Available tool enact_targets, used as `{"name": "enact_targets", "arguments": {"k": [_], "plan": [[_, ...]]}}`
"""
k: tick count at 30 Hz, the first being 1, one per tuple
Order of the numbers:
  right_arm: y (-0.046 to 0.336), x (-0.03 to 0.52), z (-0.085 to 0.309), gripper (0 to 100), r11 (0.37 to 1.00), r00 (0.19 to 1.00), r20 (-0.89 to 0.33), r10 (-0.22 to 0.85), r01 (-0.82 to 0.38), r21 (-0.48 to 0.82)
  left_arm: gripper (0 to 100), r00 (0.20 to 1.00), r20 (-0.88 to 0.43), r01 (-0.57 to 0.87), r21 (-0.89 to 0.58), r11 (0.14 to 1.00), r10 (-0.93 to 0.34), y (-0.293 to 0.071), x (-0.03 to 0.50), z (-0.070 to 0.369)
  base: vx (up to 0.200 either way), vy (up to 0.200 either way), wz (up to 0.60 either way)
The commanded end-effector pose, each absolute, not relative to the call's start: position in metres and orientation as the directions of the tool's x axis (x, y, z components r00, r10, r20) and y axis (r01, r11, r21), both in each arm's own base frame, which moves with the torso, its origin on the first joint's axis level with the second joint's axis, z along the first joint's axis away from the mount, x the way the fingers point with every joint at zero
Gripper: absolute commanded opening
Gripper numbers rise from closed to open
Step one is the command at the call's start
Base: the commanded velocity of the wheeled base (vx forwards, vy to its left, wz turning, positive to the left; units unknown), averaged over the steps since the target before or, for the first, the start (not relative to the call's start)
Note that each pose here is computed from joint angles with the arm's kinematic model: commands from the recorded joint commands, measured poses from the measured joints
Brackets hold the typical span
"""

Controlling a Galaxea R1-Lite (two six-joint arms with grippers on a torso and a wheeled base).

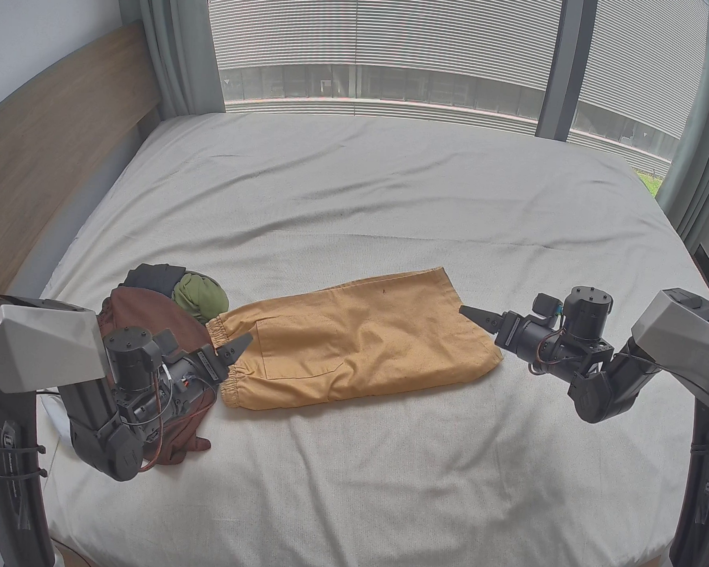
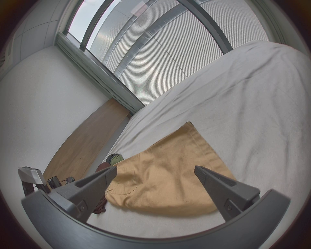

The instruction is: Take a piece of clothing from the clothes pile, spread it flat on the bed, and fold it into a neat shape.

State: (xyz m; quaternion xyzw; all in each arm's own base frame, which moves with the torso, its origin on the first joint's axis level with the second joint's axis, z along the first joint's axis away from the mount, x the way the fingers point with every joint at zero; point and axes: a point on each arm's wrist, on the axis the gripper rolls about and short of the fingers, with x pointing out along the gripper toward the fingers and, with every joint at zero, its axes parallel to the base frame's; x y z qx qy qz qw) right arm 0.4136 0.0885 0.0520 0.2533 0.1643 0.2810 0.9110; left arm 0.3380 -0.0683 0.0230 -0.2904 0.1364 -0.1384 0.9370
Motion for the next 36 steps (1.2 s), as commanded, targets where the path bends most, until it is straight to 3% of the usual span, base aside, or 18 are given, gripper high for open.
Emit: {"name": "enact_targets", "arguments": {"k": [1, 27, 36], "plan": [[0.091, 0.403, 0.052, 100, 0.708, 0.779, -0.173, 0.602, -0.421, 0.567, 100, 0.911, -0.175, 0.21, -0.584, 0.784, -0.374, -0.077, 0.33, 0.028, 0.0, 0.0, 0.0], [0.104, 0.382, -0.001, 100, 0.711, 0.73, -0.283, 0.622, -0.376, 0.594, 100, 0.889, -0.219, 0.216, -0.574, 0.79, -0.402, -0.083, 0.321, 0.019, 0.0, 0.0, 0.0], [0.104, 0.382, -0.012, 100, 0.716, 0.722, -0.308, 0.619, -0.358, 0.6, 100, 0.888, -0.251, 0.258, -0.421, 0.87, -0.385, -0.077, 0.318, 0.012, 0.0, 0.0, 0.0]]}}
